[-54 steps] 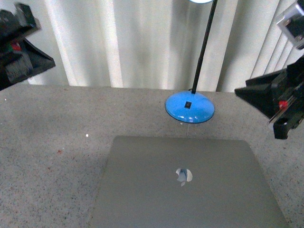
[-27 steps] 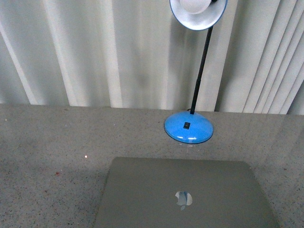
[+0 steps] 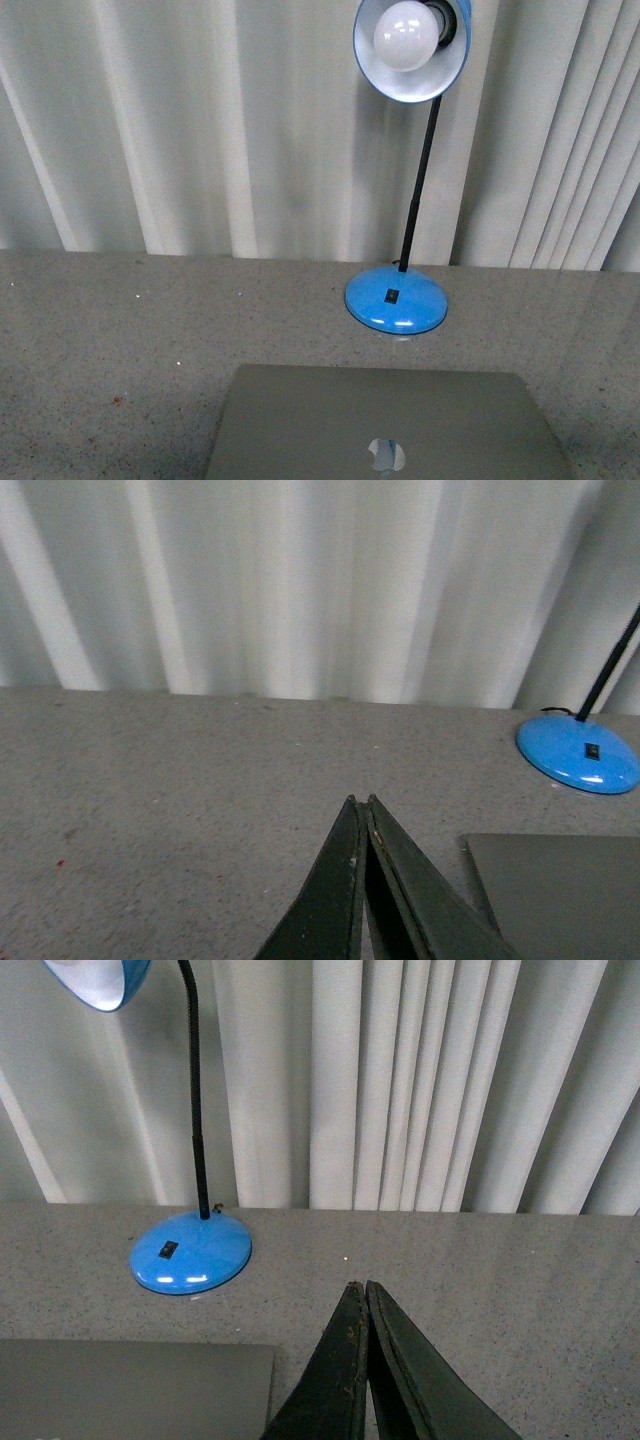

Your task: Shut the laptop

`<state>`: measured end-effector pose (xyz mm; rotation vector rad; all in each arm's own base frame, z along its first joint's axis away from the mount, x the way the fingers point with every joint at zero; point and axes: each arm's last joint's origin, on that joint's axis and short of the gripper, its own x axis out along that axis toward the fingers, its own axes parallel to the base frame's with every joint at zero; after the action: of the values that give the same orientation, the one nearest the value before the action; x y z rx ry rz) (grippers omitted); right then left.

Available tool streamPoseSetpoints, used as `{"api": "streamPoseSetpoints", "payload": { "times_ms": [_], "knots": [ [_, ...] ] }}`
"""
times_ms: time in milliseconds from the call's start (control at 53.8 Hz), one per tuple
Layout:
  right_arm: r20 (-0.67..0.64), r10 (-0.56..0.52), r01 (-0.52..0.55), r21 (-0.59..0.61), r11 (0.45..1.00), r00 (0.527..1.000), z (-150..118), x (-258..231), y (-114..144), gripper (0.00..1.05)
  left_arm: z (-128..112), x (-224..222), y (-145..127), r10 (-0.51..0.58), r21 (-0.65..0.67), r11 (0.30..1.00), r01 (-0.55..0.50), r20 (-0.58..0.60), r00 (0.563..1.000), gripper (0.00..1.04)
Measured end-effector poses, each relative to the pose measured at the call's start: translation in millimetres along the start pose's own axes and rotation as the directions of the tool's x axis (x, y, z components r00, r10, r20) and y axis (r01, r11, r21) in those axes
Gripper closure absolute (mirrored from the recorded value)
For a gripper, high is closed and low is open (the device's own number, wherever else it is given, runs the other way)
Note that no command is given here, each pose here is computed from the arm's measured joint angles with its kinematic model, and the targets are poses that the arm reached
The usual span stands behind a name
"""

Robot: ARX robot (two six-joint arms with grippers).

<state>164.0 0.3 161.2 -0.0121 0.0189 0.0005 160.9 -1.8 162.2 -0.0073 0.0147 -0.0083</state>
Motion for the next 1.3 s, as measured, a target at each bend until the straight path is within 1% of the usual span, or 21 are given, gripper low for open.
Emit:
{"api": "streamPoseSetpoints", "payload": {
  "times_ms": [576,1301],
  "knots": [
    [0.016,0.002,-0.002,0.001,1.000,1.000,3.9,-31.9,-0.1,1.02,11.3,-29.6,1.2,0.006,0.000,1.000,-0.006,0.037,0.999,1.01],
    [0.028,0.002,-0.002,0.001,1.000,1.000,6.4,-51.9,-0.2,1.02,13.2,-50.1,1.1,0.007,0.000,1.000,-0.007,0.046,0.999,1.01]
  ]
}}
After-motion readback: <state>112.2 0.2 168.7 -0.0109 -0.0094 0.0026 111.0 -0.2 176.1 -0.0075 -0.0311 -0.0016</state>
